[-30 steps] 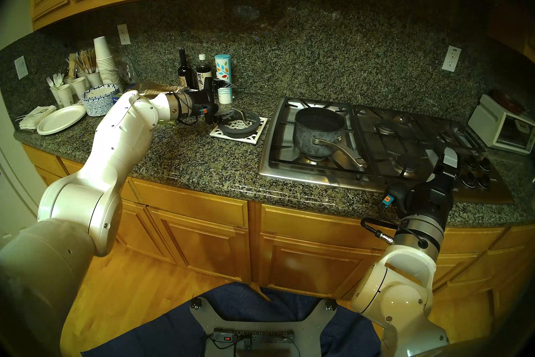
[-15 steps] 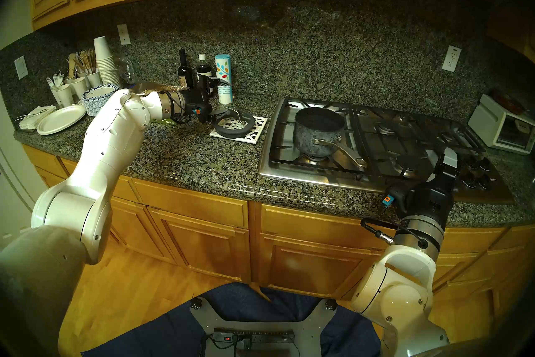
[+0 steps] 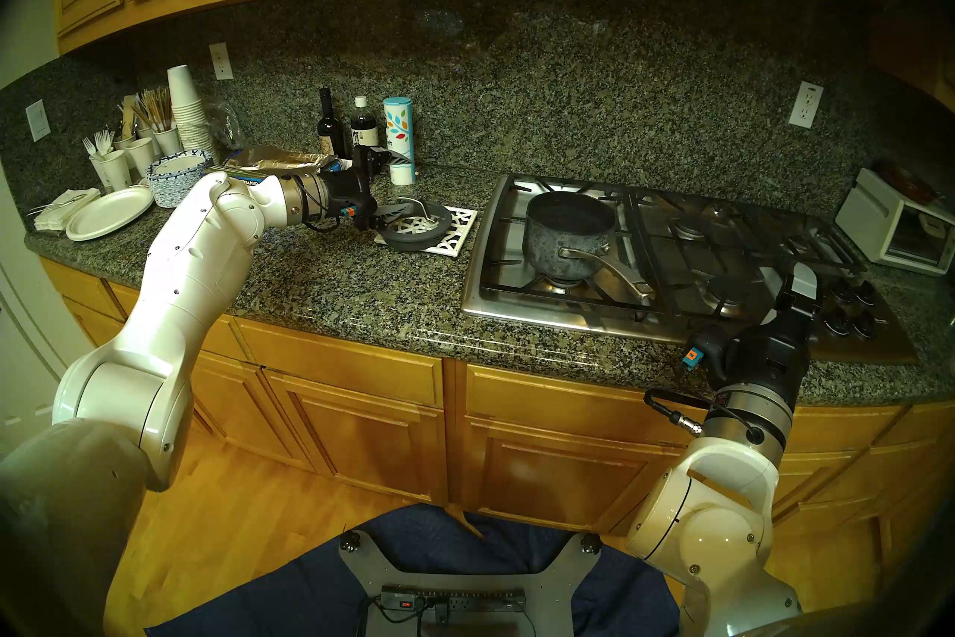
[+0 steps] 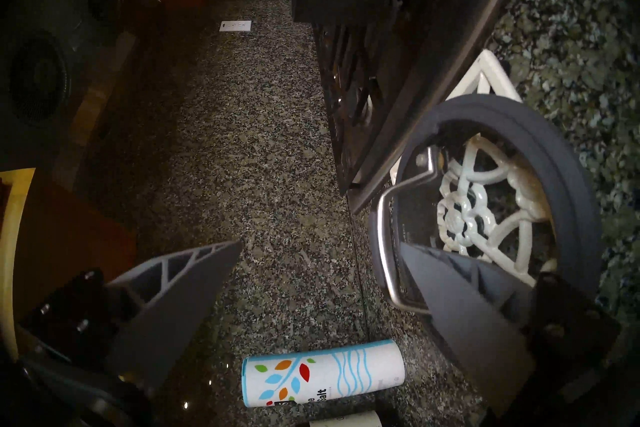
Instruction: Pick up the pot, put it on the stove, take off the pot lid
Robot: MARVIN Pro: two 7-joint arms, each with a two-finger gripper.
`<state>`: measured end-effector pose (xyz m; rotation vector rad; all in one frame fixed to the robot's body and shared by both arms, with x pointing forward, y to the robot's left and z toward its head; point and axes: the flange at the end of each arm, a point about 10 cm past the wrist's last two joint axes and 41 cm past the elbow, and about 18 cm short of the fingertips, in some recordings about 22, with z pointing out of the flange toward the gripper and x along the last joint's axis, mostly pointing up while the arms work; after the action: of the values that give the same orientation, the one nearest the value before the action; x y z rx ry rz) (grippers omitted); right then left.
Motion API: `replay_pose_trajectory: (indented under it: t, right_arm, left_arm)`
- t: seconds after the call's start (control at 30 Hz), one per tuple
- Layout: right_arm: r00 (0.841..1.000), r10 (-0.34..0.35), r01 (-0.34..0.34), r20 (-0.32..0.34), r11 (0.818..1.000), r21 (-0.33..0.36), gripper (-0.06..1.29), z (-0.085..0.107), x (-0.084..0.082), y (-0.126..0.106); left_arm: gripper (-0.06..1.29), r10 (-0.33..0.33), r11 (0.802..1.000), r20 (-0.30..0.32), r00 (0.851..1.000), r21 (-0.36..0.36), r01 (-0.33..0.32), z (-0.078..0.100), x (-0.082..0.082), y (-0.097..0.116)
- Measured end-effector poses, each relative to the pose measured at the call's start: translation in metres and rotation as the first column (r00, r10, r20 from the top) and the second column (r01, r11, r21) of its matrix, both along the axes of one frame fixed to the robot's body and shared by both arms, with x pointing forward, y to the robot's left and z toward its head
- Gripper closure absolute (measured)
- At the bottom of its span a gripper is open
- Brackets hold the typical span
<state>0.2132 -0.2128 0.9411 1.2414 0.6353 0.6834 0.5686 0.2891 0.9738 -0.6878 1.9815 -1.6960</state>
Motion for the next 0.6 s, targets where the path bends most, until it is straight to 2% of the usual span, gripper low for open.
replay_pose_trajectory:
  t: [0.33, 0.6]
  right_arm:
    - [1.0, 0.0, 0.0, 0.002, 1.0, -0.002, -0.01, 0.0, 0.0, 0.0]
    - [1.0, 0.0, 0.0, 0.001, 1.0, -0.001, -0.01, 0.0, 0.0, 0.0]
  left_arm:
    - [0.0, -0.016, 1.0, 0.002, 1.0, -0.015, 0.016, -0.003, -0.006, -0.004]
    - [0.0, -0.024, 1.0, 0.045, 0.999, -0.007, 0.024, 0.014, -0.013, 0.002]
